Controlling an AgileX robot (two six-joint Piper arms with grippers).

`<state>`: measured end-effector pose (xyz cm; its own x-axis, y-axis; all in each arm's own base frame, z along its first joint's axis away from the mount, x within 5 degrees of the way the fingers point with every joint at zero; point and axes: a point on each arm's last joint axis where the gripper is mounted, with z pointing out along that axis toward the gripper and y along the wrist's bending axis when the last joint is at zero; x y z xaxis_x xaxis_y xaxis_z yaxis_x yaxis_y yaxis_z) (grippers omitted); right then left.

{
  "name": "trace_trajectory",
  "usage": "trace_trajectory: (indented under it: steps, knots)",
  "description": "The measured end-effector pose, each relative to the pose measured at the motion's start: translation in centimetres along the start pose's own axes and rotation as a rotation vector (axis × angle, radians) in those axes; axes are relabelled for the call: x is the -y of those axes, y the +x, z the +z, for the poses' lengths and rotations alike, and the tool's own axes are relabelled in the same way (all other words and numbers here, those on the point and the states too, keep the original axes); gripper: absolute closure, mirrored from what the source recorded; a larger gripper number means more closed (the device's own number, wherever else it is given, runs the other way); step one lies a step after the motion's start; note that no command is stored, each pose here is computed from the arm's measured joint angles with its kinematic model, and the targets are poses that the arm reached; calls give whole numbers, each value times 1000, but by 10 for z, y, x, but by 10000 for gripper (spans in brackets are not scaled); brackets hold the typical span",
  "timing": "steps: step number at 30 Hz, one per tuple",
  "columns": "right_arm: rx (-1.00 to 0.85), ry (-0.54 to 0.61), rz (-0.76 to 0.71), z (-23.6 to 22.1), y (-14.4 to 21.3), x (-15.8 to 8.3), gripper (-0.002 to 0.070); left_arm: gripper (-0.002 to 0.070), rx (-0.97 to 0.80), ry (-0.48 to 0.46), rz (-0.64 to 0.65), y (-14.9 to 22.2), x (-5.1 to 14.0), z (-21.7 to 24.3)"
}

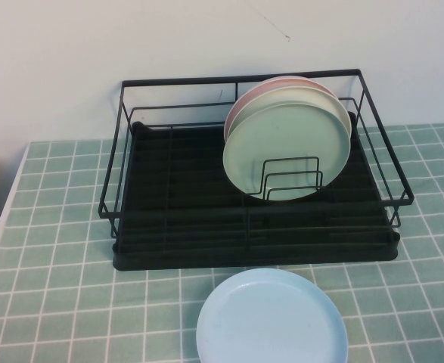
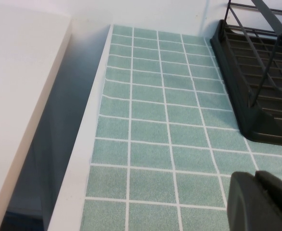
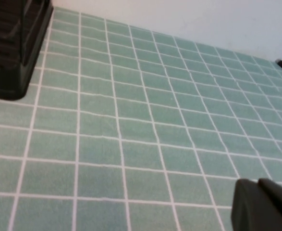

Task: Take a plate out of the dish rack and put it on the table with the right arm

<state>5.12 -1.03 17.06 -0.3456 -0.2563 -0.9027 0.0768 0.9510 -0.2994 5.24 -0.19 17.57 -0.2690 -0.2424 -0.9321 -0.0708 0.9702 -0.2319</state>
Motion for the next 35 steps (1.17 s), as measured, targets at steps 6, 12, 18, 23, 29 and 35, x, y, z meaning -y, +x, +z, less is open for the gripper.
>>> trace_trajectory:
  steps: [6,12,18,23,29,35]
  knots:
    - [10,-23,-59,0,0,-1,676,678,0,0,0,0,0,0]
    - [18,-63,-17,0,-1,-3,676,678,0,0,0,0,0,0]
    - [31,-102,-22,0,-2,-6,676,678,0,0,0,0,0,0]
    - [42,-143,-14,-1,-3,-8,676,678,0,0,0,0,0,0]
    - [43,-155,5,-1,-3,-9,676,678,0,0,0,0,0,0]
    - [41,-156,7,-1,-3,-9,676,678,0,0,0,0,0,0]
